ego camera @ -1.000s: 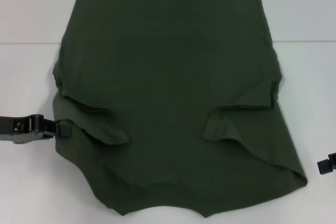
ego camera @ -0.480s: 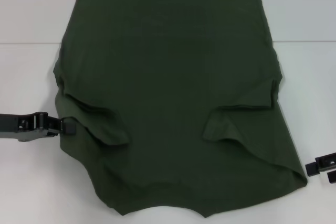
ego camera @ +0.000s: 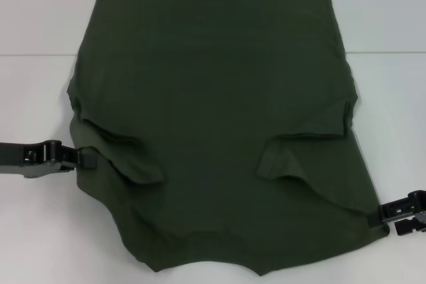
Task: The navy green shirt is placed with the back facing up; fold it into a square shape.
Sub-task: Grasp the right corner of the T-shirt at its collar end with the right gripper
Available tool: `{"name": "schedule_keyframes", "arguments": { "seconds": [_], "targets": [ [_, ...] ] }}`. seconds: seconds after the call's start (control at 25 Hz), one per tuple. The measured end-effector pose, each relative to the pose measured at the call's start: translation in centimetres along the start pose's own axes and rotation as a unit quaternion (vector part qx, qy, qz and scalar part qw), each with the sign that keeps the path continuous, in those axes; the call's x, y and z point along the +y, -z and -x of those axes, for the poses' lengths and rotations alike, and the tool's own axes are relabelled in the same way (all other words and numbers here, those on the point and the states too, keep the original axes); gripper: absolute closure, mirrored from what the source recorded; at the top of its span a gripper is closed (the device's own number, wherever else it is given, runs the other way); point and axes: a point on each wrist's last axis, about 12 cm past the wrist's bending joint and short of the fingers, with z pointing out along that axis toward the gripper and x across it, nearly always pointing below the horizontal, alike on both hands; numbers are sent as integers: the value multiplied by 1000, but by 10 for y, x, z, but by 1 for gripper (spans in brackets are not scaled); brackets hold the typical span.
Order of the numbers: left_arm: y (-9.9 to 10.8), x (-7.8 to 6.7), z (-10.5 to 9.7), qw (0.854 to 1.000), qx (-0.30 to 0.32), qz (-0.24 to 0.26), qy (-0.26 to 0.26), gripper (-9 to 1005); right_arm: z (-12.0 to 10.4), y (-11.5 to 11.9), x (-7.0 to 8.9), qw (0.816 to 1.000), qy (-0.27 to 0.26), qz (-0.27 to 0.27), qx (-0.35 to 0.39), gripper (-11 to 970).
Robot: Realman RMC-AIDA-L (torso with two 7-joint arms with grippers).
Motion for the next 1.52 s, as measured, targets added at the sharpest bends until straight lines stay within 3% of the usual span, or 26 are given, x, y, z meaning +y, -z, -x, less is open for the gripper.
{"name": "schedule_keyframes", "arguments": {
  "seconds": [1.52],
  "targets": [
    [-1, -2, 2, 1000, -4, -6, -5, 977, 9, -20, 11, 1000, 23, -13, 11, 103]
  ]
}}
